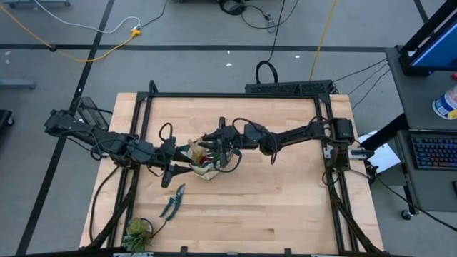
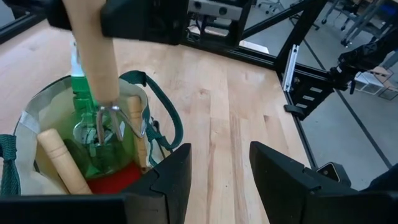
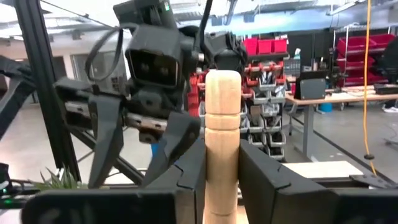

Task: Pick & Place Garden tools in Gardening bag
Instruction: Put the hand rake into the gardening bag

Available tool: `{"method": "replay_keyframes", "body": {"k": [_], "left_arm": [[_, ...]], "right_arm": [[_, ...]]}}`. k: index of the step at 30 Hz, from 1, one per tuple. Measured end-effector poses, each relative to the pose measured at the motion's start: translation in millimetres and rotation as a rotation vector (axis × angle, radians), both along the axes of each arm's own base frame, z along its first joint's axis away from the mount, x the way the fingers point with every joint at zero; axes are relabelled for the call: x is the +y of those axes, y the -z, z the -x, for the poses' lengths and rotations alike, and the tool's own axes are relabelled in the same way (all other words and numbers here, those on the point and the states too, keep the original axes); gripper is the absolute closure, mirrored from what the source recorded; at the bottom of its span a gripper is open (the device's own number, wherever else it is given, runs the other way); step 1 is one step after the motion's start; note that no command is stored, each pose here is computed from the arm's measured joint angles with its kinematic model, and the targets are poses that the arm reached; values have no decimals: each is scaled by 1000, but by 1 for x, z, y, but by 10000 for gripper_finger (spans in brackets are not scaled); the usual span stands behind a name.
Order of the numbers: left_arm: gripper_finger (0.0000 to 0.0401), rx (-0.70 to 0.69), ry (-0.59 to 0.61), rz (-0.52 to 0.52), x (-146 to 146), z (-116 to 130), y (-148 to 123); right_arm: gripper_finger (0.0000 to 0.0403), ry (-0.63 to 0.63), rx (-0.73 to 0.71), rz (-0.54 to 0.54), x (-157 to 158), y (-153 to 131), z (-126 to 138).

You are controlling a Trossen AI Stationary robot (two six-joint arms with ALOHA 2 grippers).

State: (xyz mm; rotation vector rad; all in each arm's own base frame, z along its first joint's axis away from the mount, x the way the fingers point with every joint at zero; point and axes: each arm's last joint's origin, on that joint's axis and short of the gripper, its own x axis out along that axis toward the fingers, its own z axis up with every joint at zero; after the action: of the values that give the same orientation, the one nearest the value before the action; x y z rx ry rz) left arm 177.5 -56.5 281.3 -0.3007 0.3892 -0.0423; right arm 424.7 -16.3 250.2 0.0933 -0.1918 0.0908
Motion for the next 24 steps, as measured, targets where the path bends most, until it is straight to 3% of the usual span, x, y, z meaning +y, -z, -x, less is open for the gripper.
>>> {"method": "replay_keyframes", "body": {"k": [7, 16, 24], "left_arm": [[235, -2, -17, -6, 1, 0, 0], [235, -2, -19, 2, 1, 0, 0], [235, -2, -18, -2, 1, 0, 0]], "right_arm": [[340, 13, 13, 3, -3, 3, -1], [333, 52, 73, -51, -7, 31, -10], [332, 50, 69, -43, -6, 31, -10]]}}
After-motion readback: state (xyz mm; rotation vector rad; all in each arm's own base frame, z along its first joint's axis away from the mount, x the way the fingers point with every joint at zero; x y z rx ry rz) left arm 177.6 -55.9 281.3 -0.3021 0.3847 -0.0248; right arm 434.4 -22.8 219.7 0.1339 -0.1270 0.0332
